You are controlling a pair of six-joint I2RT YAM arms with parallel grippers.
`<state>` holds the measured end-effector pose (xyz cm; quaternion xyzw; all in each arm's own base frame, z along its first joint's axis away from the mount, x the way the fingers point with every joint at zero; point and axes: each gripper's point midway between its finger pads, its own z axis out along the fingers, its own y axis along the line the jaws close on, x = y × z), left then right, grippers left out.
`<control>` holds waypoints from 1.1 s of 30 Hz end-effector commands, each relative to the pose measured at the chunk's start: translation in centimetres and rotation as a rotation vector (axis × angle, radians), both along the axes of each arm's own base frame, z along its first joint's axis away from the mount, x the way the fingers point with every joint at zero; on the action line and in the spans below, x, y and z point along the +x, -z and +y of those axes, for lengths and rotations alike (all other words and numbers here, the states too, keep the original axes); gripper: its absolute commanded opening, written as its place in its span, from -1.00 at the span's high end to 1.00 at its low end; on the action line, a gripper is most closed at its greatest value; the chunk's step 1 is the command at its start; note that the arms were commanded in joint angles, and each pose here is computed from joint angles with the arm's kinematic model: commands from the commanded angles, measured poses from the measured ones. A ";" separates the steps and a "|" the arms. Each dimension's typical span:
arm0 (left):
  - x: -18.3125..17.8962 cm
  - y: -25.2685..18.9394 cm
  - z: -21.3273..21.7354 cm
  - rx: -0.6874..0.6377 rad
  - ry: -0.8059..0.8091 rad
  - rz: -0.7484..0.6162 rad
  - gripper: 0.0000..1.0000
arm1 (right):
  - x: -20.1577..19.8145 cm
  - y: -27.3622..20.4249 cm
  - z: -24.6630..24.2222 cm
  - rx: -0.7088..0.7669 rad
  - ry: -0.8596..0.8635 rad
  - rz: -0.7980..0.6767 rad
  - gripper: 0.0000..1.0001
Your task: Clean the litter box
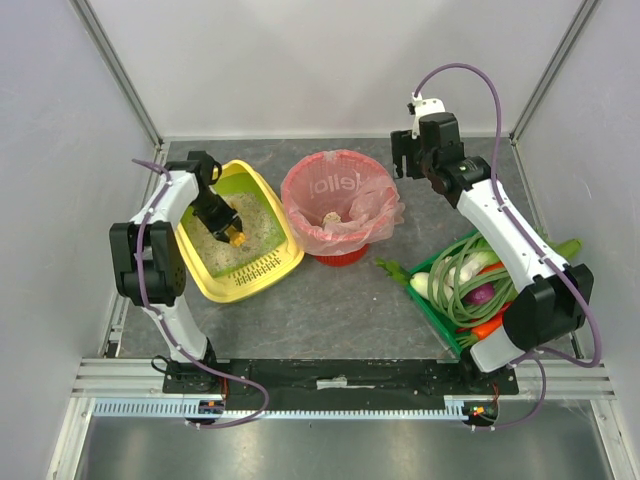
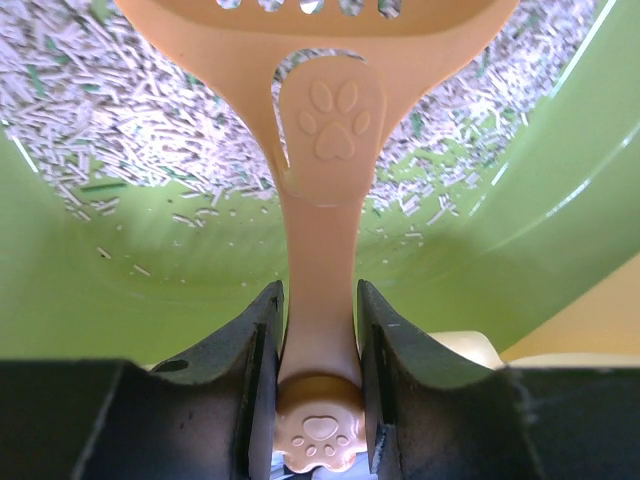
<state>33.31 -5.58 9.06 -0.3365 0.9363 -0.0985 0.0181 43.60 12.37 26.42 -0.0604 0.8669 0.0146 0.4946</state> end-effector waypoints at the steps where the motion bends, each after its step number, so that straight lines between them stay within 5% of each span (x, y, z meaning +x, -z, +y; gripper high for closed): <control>1: -0.3 0.2 1.9 0.040 -0.067 0.003 0.97 | -0.8 -1.5 -0.5 -0.002 0.000 -0.042 -0.63; 23: 2.8 -0.6 2.7 0.077 0.057 -0.136 0.97 | 0.3 -1.5 0.1 0.001 -0.007 -0.040 -0.63; 33: 0.6 -0.6 -0.3 0.131 0.195 -0.106 0.97 | 0.9 -0.6 0.9 0.025 -0.024 -0.014 -0.64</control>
